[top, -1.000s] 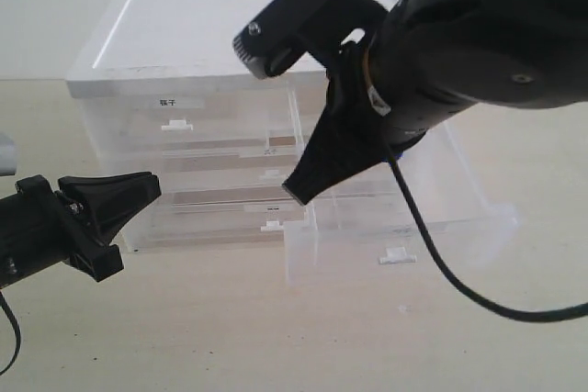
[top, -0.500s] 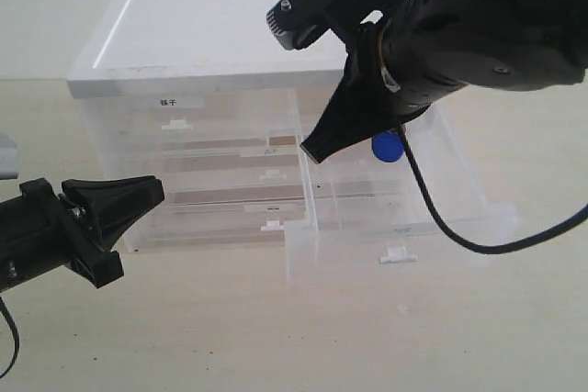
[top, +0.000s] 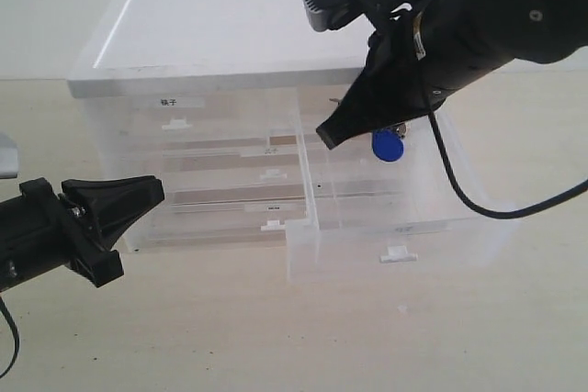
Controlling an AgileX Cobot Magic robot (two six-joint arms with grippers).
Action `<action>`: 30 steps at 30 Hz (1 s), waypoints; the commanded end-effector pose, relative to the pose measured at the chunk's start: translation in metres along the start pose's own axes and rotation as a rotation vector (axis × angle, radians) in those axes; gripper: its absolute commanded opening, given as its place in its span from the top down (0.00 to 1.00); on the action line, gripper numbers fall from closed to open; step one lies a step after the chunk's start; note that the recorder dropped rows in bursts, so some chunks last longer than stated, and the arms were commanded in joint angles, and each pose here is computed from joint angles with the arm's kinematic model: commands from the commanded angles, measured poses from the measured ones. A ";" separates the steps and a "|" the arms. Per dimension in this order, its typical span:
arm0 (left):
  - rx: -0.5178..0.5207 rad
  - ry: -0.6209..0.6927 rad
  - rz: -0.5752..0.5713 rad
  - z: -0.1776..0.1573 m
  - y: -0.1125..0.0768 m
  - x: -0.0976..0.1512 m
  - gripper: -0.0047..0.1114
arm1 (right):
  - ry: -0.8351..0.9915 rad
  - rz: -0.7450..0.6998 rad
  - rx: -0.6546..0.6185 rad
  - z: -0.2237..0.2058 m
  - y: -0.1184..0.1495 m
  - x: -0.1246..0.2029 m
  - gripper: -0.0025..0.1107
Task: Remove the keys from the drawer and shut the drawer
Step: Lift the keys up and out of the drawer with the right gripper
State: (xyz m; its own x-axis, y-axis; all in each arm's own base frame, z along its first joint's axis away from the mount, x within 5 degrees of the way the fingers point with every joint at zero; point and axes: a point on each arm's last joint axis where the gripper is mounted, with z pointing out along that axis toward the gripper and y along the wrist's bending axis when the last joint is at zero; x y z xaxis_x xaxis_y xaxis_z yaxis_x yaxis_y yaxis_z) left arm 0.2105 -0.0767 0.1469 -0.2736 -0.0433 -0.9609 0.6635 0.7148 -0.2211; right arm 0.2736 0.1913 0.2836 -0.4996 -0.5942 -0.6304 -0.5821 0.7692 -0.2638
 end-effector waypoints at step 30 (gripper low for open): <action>0.006 0.000 -0.009 0.001 0.000 0.000 0.92 | 0.087 -0.098 0.170 0.002 0.015 0.008 0.98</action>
State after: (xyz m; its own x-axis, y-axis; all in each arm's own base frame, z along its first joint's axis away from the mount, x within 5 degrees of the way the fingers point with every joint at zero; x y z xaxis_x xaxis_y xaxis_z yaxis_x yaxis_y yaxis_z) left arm 0.2105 -0.0767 0.1469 -0.2736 -0.0433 -0.9609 0.6635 0.7148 -0.2211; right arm 0.2573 0.2040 0.2823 -0.4828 -0.6759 -0.5569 -0.5257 0.7323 -0.4329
